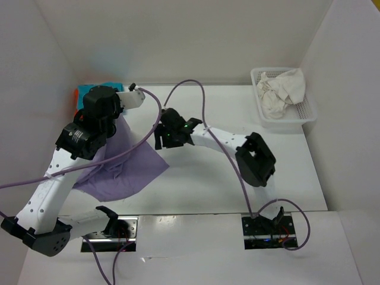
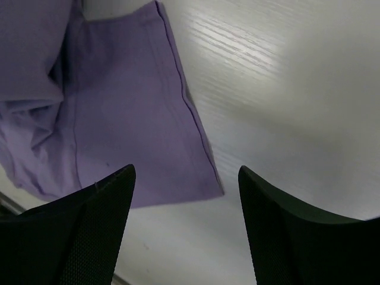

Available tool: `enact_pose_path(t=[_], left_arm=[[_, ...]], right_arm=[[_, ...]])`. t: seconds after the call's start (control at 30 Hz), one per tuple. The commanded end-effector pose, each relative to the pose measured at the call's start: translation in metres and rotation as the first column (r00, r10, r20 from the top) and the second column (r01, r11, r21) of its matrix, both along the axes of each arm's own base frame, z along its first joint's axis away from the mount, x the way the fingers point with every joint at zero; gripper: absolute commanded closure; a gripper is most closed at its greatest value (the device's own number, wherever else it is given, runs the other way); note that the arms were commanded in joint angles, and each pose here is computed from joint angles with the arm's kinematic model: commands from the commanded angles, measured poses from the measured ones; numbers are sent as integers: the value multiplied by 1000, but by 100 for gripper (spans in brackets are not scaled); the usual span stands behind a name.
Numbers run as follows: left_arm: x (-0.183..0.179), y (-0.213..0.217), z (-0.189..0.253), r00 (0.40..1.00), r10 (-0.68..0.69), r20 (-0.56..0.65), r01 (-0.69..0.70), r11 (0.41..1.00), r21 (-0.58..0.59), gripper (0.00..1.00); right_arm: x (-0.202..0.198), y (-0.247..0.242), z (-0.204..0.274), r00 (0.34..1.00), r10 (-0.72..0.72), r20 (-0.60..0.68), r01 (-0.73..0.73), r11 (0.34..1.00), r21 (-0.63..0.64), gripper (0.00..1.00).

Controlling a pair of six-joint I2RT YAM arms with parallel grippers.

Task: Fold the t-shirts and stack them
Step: Flatten out the tshirt

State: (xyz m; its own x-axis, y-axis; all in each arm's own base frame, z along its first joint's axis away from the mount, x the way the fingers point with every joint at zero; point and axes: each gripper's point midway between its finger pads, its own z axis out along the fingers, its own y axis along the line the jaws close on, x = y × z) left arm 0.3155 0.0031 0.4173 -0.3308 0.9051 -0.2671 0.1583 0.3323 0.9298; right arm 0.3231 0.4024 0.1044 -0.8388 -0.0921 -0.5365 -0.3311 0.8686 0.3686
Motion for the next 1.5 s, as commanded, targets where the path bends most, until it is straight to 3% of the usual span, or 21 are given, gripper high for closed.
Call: enact_pose_path(t=[0.0, 0.1, 0.23, 0.3, 0.33, 0.4, 0.43, 0.53, 0.67, 0.7, 0.8, 0.83, 0.9, 0.93, 0.97, 1.0, 1.07, 1.2, 1.33, 1.47], left_arm=[[-13, 15, 21, 993, 61, 100, -56, 997, -52, 100], [-13, 22, 21, 992, 82, 100, -78, 996, -52, 100], [-13, 27, 23, 989, 101, 108, -95, 994, -56, 100], [-13, 27, 23, 989, 101, 108, -95, 994, -56, 100], [-13, 27, 23, 989, 101, 108, -95, 994, -56, 100], [-13, 27, 23, 989, 101, 108, -95, 994, -56, 100], [-13, 27, 23, 989, 101, 108, -95, 994, -56, 100], [-13, 27, 22, 988, 103, 111, -97, 993, -65, 100], [-9, 19, -2, 996, 69, 51, -65, 994, -86, 100], [-10, 16, -10, 999, 42, 23, -40, 996, -83, 100], [-9, -1, -47, 998, -26, -55, 22, 996, -84, 100], [-10, -5, -57, 996, -33, -82, 27, 996, -81, 100], [-10, -9, -78, 990, -46, -131, 38, 998, -59, 100], [-9, -10, -77, 992, -44, -121, 36, 997, -71, 100], [-6, -11, -81, 990, -43, -133, 35, 997, -65, 100], [-5, -12, -80, 992, -41, -123, 32, 997, -77, 100], [-2, -9, -76, 995, -8, -99, 1, 998, -70, 100], [-2, -3, -74, 996, 32, -83, -37, 998, -55, 100], [-6, 15, -69, 995, 82, -60, -85, 995, -58, 100], [-11, 29, -60, 992, 119, -33, -121, 990, -72, 100]], right_arm=[[9, 10, -22, 999, -38, -5, 38, 996, -84, 24], [-10, 23, -37, 999, 2, -41, -5, 996, -86, 19], [-42, 32, -75, 992, 62, -106, -80, 981, -175, 19], [-50, 32, -97, 988, 62, -140, -91, 973, -211, 28], [-52, 32, -101, 986, 67, -155, -99, 972, -212, 50], [-56, 28, -107, 984, 46, -173, -84, 972, -221, 79], [-59, 28, -110, 981, 54, -185, -93, 973, -211, 100], [-44, 6, -99, 980, -17, -200, -19, 984, -175, 100], [-5, -92, -71, 952, -246, -182, 216, 962, -169, 100], [25, -135, -59, 931, -333, -151, 309, 937, -163, 100], [53, -202, -11, 903, -425, -61, 414, 899, -142, 100], [79, -230, 15, 886, -462, 19, 460, 877, -135, 100], [105, -256, 50, 870, -480, 115, 493, 855, -159, 100], [101, -256, 40, 887, -452, 94, 461, 866, -192, 100], [113, -244, 61, 908, -404, 110, 417, 896, -150, 100], [114, -231, 64, 934, -348, 81, 356, 926, -123, 90], [98, -173, 51, 982, -190, 1, 189, 977, -102, 42], [45, -93, 0, 999, -40, 27, 46, 953, -300, 22], [-12, -27, -35, 999, 25, -38, -33, 971, -236, 14], [-39, 9, -65, 993, 66, -97, -81, 983, -162, 2]])
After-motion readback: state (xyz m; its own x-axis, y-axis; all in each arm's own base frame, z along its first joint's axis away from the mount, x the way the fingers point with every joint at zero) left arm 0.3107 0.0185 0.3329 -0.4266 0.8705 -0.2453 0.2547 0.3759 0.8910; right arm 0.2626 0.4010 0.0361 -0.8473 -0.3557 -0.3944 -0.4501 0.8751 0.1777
